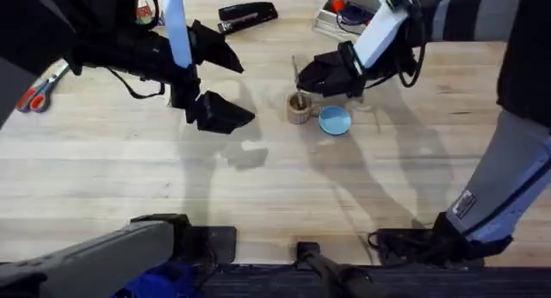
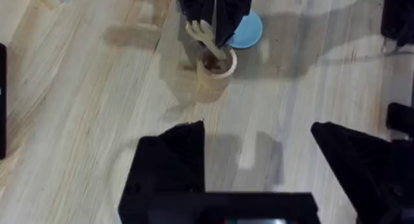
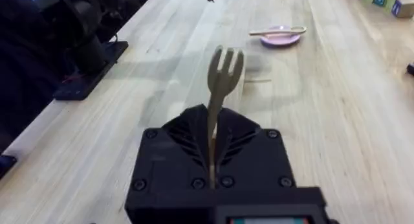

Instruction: Pick up a utensil and set it on the pink plate, then put the other utensil in the container.

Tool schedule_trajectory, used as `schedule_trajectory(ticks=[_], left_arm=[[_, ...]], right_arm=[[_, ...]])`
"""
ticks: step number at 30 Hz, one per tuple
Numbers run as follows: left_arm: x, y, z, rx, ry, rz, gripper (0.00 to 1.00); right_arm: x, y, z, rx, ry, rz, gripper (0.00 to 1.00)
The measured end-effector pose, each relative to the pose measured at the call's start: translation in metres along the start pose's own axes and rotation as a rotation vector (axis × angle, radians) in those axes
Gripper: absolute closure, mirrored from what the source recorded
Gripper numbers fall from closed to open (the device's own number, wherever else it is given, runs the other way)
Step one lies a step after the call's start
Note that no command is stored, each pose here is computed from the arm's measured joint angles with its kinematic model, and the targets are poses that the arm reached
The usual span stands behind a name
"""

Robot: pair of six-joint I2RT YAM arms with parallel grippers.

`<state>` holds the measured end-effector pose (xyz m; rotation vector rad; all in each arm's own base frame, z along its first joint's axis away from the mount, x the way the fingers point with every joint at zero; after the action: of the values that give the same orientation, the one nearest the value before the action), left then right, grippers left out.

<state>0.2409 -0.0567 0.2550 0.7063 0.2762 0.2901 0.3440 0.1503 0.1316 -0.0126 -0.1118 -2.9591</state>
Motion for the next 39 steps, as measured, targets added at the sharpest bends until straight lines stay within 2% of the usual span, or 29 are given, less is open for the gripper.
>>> schedule_trajectory(ticks=[6,39], left_arm=[[0.0,0.0,0.0,0.0,0.0,0.0,0.006],[0.0,0.0,0.0,0.0,0.0,0.0,0.006]], right_arm=[[-0.001,-0.001,-0.009,0.0,-0.024,0.002,0.967],[-0.001,-0.001,-0.012,0.018,-0.016,0.007,0.968]])
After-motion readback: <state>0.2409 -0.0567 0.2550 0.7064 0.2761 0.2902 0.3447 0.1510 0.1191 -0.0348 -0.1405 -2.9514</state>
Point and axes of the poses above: each hand's point on the last joint's axis, 136 mm out from that joint toward the fingers, its own y axis back along the fingers, its own x axis along the line the jaws close on, z = x × y, the point moved 8 cm from there along y, back along the fingers, and after that the axes turned 7 degrees about y, right-handed, at the moved point
